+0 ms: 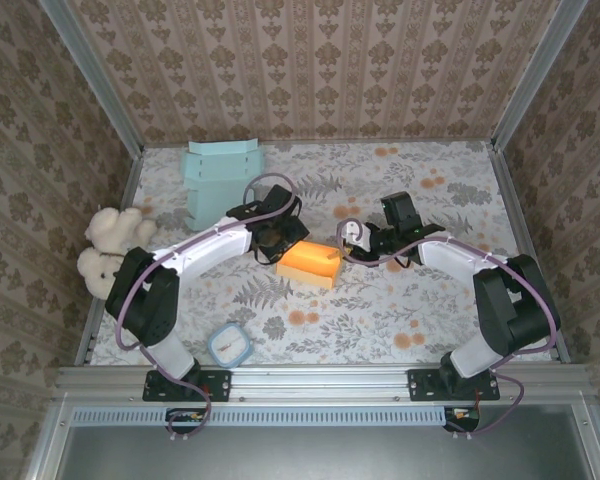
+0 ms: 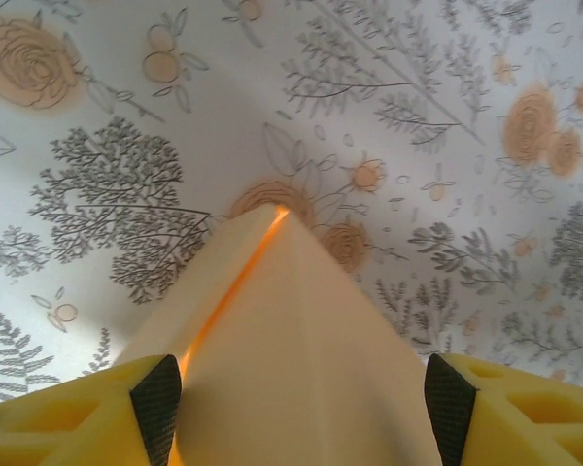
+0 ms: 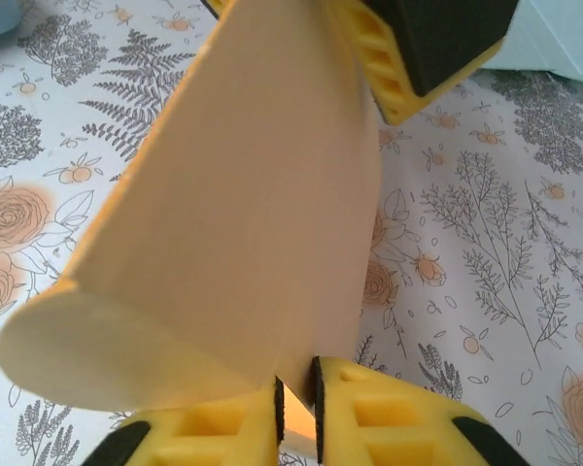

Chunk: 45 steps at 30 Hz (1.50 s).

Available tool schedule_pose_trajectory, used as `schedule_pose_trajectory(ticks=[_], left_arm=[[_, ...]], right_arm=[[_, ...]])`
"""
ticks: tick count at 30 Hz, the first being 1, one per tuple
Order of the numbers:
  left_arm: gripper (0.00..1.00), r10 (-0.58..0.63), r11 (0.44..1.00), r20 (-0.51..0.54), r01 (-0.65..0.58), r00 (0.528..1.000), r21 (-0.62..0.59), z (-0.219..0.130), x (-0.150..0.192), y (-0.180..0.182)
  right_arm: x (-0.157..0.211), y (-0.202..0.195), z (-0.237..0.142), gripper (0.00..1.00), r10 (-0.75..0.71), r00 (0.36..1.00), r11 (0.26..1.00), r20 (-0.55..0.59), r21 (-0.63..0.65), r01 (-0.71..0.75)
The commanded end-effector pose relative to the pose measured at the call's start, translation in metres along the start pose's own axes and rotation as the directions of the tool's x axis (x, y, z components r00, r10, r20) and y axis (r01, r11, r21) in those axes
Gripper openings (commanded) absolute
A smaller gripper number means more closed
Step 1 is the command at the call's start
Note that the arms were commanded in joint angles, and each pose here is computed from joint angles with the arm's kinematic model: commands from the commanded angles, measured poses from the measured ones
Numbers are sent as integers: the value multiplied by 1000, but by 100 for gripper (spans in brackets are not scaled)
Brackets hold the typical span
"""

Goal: Fold the paper box

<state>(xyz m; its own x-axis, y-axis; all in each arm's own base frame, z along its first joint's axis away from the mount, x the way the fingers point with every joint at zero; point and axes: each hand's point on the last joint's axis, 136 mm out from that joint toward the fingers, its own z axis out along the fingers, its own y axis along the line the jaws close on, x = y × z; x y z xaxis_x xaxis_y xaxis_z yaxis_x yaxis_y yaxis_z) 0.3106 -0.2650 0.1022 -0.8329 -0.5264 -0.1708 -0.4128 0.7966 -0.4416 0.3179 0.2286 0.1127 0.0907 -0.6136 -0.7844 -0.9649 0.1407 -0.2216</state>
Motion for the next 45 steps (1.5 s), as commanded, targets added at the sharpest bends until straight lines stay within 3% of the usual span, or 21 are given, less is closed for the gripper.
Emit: schedule_pose_trajectory(ticks=[1, 8, 16, 22, 26, 29, 35, 45], left_arm=[[69, -19, 999, 11, 19, 1000, -27, -1, 4, 11], [68, -19, 999, 33, 21, 999, -41, -5, 2, 18], [66, -18, 998, 58, 22, 998, -60, -11, -1, 27], [66, -15, 998, 72, 20, 997, -64, -15, -3, 28], [66, -20, 998, 69, 25, 997, -64, -14, -2, 28], [66, -19, 997, 66, 24, 998, -67, -13, -1, 28], [67, -14, 997, 71, 19, 997, -75, -14, 1, 29], [67, -6, 994, 74, 15, 997, -110, -13, 5, 38]], right_arm=[[3, 1, 1, 22, -5, 999, 1000, -33, -8, 5], [7, 2, -4, 36, -11, 998, 1000, -67, 4, 12], [11, -16, -28, 49, -7, 998, 990, -66, 138, 16], [40, -53, -31, 51, 100, 985, 951, -139, 304, -53], [36, -72, -35, 52, 173, 979, 917, -109, 380, -119], [11, -69, -37, 56, 202, 979, 921, -34, 347, -178], [-29, -48, -30, 63, 134, 990, 952, 37, 272, -139], [-33, -19, 1, 64, 43, 998, 988, -54, 150, -35]])
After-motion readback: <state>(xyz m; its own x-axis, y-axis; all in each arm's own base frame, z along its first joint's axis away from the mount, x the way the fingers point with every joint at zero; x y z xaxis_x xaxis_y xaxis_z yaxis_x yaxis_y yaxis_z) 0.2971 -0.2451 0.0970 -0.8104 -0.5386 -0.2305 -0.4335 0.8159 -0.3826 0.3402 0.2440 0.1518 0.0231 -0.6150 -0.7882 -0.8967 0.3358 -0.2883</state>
